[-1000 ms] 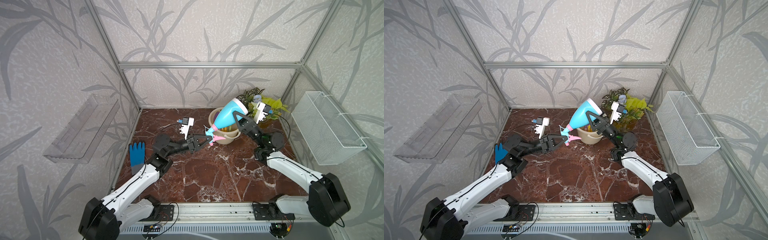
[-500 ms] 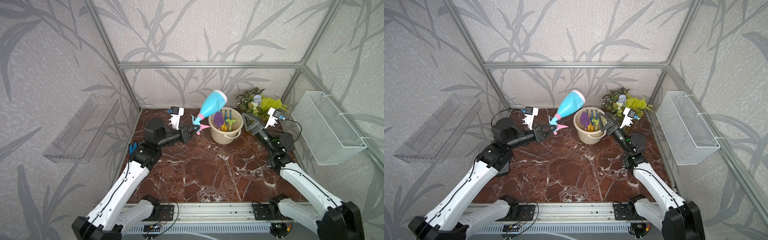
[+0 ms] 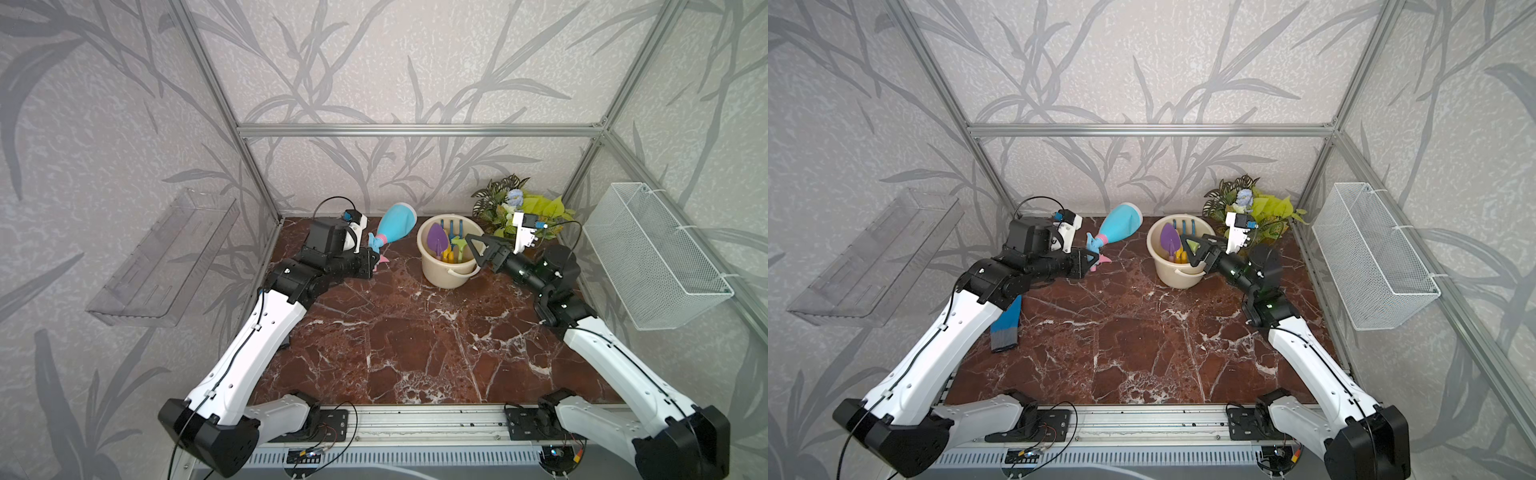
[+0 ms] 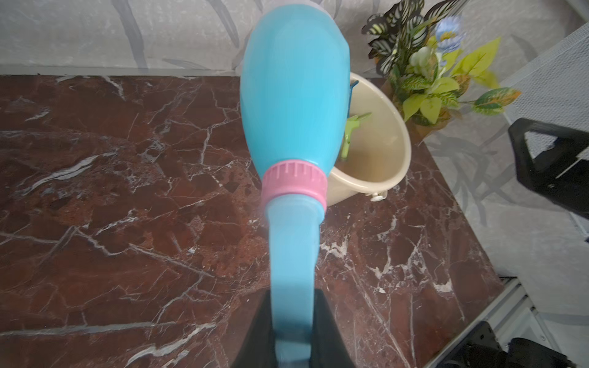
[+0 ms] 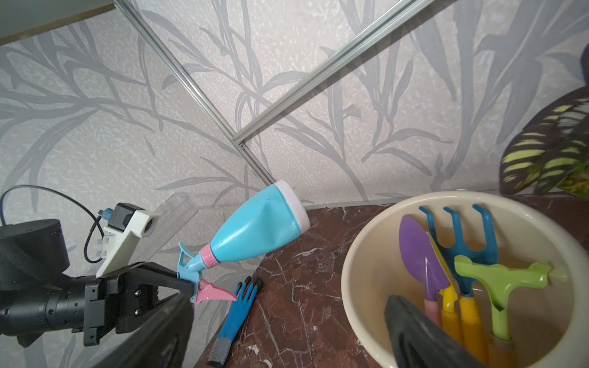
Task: Organize the gardening tools
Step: Adjust the gardening tool at the center of the board.
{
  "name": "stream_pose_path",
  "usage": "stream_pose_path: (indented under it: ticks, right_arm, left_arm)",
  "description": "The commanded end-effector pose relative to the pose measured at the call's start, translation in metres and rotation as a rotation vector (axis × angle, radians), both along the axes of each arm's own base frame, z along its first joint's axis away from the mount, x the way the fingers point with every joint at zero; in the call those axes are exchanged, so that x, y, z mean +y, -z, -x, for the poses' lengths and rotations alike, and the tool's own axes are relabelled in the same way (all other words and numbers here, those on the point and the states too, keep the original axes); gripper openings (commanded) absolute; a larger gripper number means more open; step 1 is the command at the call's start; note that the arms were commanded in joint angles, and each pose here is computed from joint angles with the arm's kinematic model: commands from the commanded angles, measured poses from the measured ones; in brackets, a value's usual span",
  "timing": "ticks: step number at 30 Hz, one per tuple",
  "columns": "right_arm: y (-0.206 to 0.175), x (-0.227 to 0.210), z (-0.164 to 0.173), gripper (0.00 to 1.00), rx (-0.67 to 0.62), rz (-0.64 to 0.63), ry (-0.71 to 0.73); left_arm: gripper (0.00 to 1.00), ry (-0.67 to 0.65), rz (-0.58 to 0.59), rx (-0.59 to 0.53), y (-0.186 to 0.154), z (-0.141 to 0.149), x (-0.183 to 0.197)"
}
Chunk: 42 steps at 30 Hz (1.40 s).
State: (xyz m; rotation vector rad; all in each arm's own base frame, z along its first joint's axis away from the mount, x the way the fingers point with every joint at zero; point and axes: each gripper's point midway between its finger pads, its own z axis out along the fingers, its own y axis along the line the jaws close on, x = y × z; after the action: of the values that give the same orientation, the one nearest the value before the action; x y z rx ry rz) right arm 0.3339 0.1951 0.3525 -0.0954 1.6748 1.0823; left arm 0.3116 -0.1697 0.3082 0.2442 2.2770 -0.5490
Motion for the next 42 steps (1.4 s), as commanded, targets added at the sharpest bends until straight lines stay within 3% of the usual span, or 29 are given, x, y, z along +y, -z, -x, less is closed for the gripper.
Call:
stream_pose_path:
  ticks: [1,8,16,23,31,37,42]
  right_arm:
    - [0.002,0.014,0.005,0.98,0.003,0.063,-0.055]
    - [0.010,0.042,-0.004,0.98,0.067,0.075,-0.146]
    - [-0.001,0.050,-0.020,0.99,0.133,-0.123,-0.186]
    - [-0.025,0.027,-0.025,0.99,0.134,-0.346,-0.252]
    - [-0.049,0.039,-0.016,0.99,0.120,-0.487,-0.437]
    - [-0.036,0.040,-0.015,0.99,0.155,-0.494,-0.444]
    - [-0.018,0.039,-0.012,0.90,0.189,-0.496,-0.436]
  left_arm:
    - [0.00,-0.035,-0.113,-0.022,-0.003,0.000,0.015]
    - [0.00,0.136,-0.073,-0.049,-0.017,0.018,-0.015]
    - [0.00,0.397,0.127,-0.129,-0.039,0.058,-0.054]
    - [0.00,0.524,0.219,-0.189,-0.058,0.081,-0.066]
    - [0.00,0.569,0.258,-0.222,-0.063,0.084,-0.072]
    - [0.00,0.543,0.264,-0.253,-0.071,0.080,-0.070]
    - [0.01,0.518,0.279,-0.296,-0.082,0.076,-0.068]
